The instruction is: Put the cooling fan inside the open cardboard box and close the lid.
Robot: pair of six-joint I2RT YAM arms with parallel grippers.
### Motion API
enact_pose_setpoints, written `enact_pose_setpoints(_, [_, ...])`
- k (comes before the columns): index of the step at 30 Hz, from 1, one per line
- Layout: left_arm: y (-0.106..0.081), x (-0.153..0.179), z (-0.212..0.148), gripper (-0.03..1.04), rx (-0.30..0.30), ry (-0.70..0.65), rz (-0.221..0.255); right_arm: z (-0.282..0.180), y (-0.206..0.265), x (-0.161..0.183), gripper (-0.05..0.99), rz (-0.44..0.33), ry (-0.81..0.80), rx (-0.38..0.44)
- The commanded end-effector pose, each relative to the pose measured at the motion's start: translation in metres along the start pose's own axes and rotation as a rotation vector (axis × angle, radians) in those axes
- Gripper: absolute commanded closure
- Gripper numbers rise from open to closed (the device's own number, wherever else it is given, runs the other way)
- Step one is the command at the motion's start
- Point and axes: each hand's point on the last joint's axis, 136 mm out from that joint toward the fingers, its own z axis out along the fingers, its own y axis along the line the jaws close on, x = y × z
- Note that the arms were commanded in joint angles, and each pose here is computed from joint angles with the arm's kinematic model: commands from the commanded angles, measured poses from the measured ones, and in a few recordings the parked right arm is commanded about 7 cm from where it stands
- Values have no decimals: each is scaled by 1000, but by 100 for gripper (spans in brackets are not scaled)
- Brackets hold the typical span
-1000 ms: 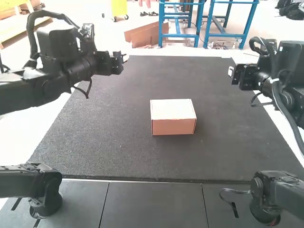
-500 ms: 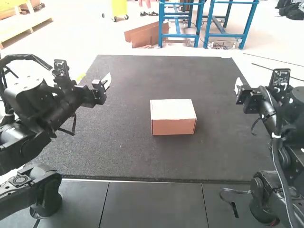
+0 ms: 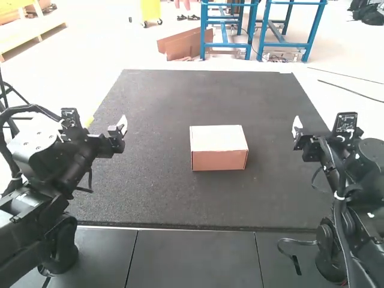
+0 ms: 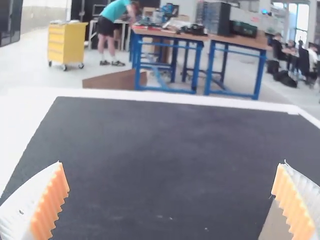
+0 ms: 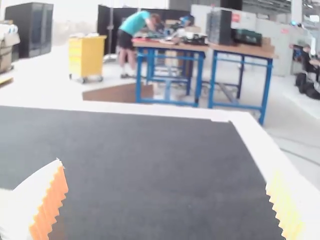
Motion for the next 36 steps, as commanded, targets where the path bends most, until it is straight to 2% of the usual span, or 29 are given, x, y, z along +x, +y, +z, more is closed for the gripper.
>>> enact_pose_setpoints(1, [17, -14, -3, 5, -67, -59, 1, -1, 0, -4, 2, -10, -25, -1])
enact_pose_setpoints(8, [29, 4, -11, 4, -74, -6, 19, -1, 3, 12, 2, -12, 23, -17])
enact_pose_setpoints(12, [38, 16, -13, 5, -108, 44, 34, -2, 4, 29, 2, -8, 92, -21])
enact_pose_setpoints(14, [41, 19, -13, 5, -117, 59, 52, -3, 5, 38, 2, 15, 129, -22])
enact_pose_setpoints(17, [42, 26, -14, 5, -122, 88, 47, -5, 5, 54, 2, 70, 192, -17])
enact_pose_setpoints(36, [43, 27, -14, 4, -128, 94, 52, -5, 7, 53, 2, 70, 192, -32])
